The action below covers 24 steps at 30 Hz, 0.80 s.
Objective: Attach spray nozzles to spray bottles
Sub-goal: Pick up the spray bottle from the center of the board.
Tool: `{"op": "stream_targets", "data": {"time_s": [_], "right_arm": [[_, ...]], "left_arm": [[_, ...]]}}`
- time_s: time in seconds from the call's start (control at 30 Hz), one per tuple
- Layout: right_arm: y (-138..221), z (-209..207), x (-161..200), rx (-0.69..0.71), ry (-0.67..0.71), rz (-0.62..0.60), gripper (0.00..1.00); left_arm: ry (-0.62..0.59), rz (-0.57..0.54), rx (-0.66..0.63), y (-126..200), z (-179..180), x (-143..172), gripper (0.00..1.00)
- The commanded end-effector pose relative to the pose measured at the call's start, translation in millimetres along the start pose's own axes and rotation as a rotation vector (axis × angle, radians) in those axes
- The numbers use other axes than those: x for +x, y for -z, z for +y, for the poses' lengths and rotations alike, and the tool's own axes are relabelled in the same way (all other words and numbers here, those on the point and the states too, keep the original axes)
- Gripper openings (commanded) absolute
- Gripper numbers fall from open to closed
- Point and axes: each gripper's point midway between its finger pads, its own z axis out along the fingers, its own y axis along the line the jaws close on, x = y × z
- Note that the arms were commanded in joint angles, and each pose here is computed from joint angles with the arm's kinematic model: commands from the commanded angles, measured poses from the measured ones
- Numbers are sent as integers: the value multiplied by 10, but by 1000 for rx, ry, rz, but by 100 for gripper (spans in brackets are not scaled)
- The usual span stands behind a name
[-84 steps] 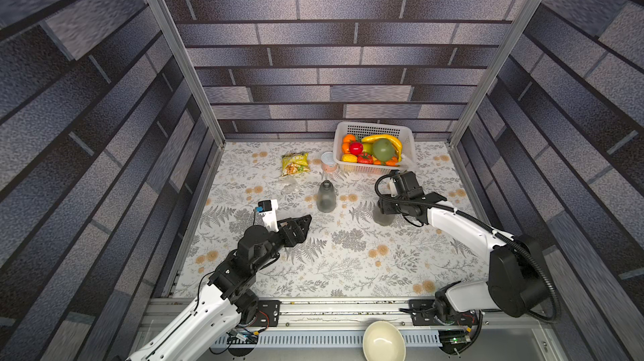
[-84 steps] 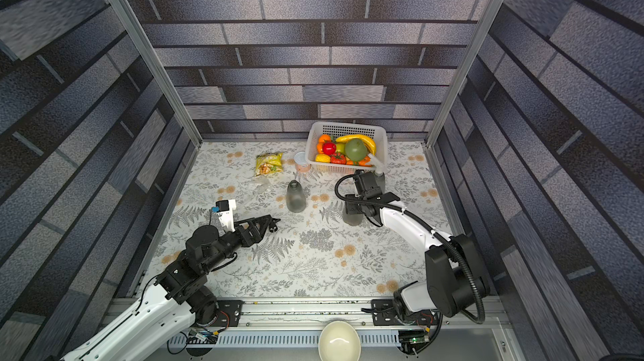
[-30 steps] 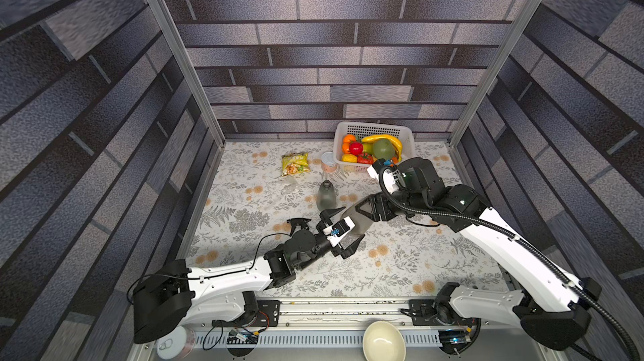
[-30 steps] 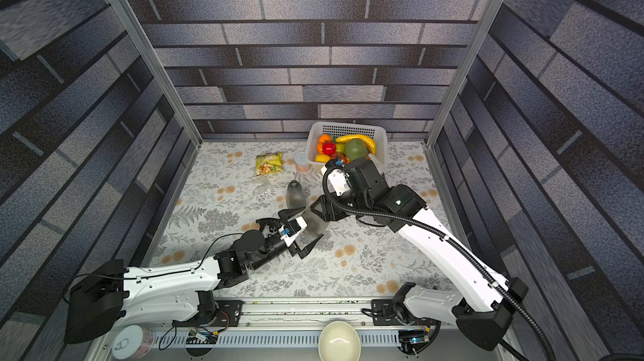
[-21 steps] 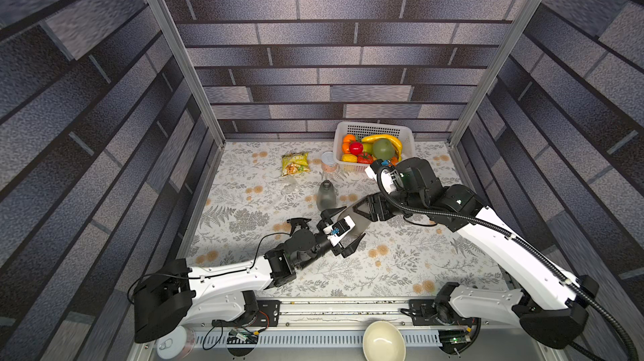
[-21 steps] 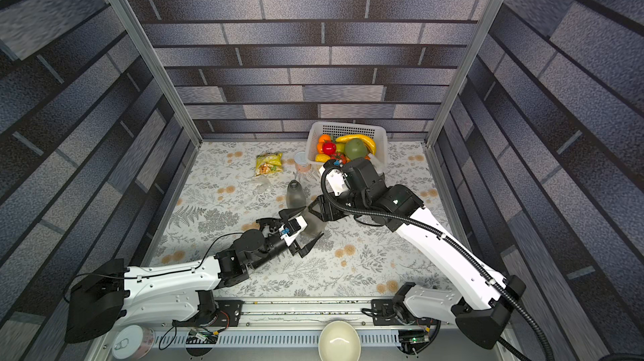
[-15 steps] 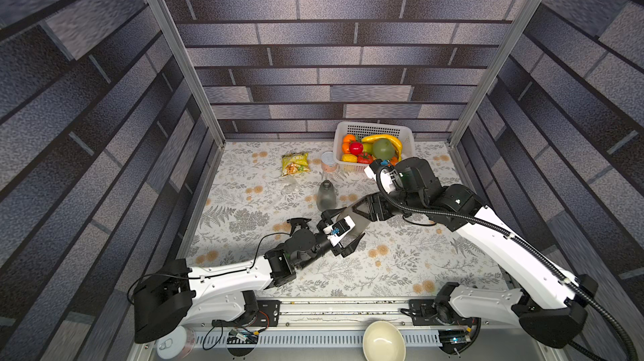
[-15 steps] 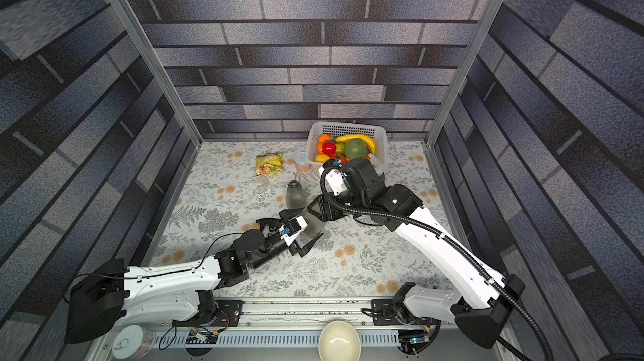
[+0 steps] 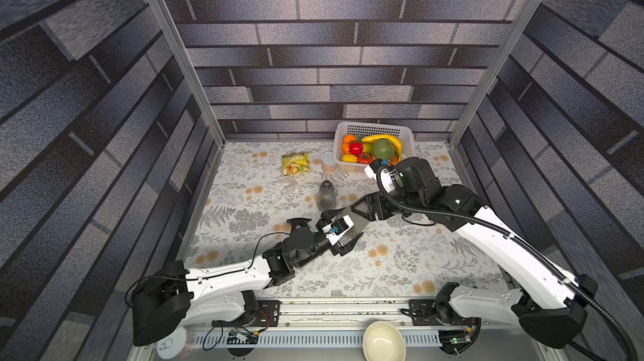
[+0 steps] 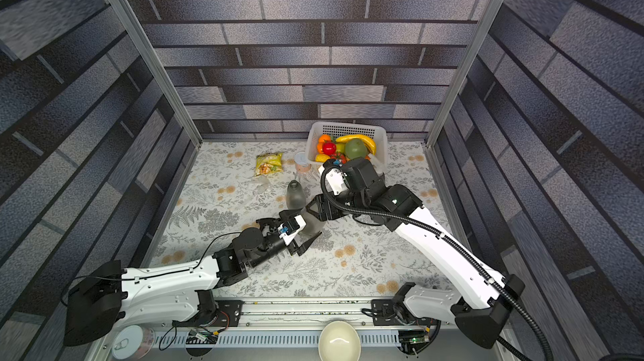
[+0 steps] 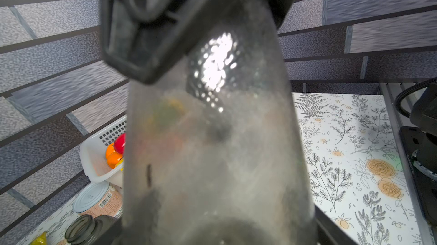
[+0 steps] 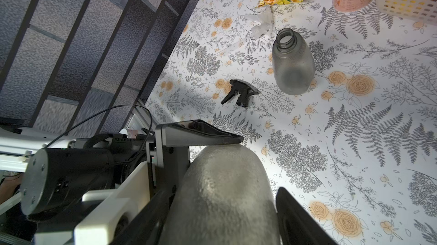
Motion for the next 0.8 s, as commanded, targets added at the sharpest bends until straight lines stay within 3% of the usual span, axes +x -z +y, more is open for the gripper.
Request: {"op": "stream_targets", "data": {"time_s": [0.0, 0.2, 0.33, 0.4, 0.5, 0.57, 0.77], "right_arm": [[156, 111, -107, -21, 24, -76, 78], [589, 278, -371, -40, 57, -273, 81], [540, 30, -316, 62, 21, -293, 76], [302, -215, -194, 132, -55, -247, 60], [-232, -445, 26, 116, -246, -219, 32], [-596, -478, 212, 91, -311, -170, 30], [-1464, -386, 555, 137, -265, 44, 45]], "left_arm": [[64, -62, -75, 67, 205, -166, 80], [224, -87, -215, 331, 627, -103, 81], [256, -86, -323, 626, 849, -126, 81], [294, -94, -378, 823, 976, -160, 81], [392, -111, -409, 1075, 1109, -284, 79], [421, -120, -405, 1195, 1133, -376, 78], [425, -96, -405, 1356, 1157, -523, 77]]}}
